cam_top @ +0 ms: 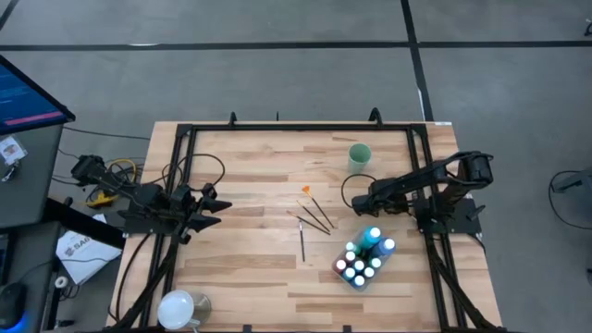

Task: Pick & Place Paint Supplies
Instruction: Adjust the green cup

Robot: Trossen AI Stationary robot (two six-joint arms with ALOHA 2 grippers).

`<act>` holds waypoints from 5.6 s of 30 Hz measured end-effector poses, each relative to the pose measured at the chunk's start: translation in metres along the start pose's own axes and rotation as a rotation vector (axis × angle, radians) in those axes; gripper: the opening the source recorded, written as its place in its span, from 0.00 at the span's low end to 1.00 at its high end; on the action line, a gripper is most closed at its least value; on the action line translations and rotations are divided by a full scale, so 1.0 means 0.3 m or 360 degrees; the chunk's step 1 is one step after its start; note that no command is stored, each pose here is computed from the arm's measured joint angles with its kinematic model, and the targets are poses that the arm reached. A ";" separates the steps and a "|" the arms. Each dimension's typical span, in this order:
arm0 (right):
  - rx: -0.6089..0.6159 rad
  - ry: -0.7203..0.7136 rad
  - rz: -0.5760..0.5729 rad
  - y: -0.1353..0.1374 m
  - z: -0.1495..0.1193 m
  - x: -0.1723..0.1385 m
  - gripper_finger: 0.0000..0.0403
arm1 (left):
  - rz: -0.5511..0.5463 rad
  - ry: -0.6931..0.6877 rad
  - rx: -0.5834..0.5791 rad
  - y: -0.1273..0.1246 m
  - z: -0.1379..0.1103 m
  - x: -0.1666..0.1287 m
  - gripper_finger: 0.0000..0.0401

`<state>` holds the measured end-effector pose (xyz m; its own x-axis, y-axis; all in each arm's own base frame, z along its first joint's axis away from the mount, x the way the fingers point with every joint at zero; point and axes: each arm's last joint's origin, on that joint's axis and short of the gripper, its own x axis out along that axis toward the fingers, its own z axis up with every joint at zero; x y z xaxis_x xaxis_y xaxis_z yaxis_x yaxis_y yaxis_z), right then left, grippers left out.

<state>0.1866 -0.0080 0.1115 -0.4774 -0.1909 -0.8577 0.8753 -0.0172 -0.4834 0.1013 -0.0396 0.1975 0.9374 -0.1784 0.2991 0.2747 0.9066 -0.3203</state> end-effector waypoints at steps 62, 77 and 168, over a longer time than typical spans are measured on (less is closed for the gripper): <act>-0.0191 -0.0438 0.0974 0.052 0.178 -0.081 0.56 | -0.0005 -0.0019 -0.0004 -0.001 0.004 0.000 0.33; -0.0104 -0.0469 0.0975 0.068 0.121 -0.019 0.43 | -0.0006 -0.0024 -0.0005 -0.001 0.005 0.000 0.33; 0.0212 0.0592 0.1700 -0.295 0.560 -0.469 0.00 | -0.0006 -0.0023 -0.0006 -0.001 0.005 0.000 0.33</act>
<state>0.1892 -0.1445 0.3044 0.5431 0.1321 -0.8292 0.8389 -0.1289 0.5289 0.1009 -0.0394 0.1990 0.9331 -0.1763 0.3135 0.2792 0.9045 -0.3223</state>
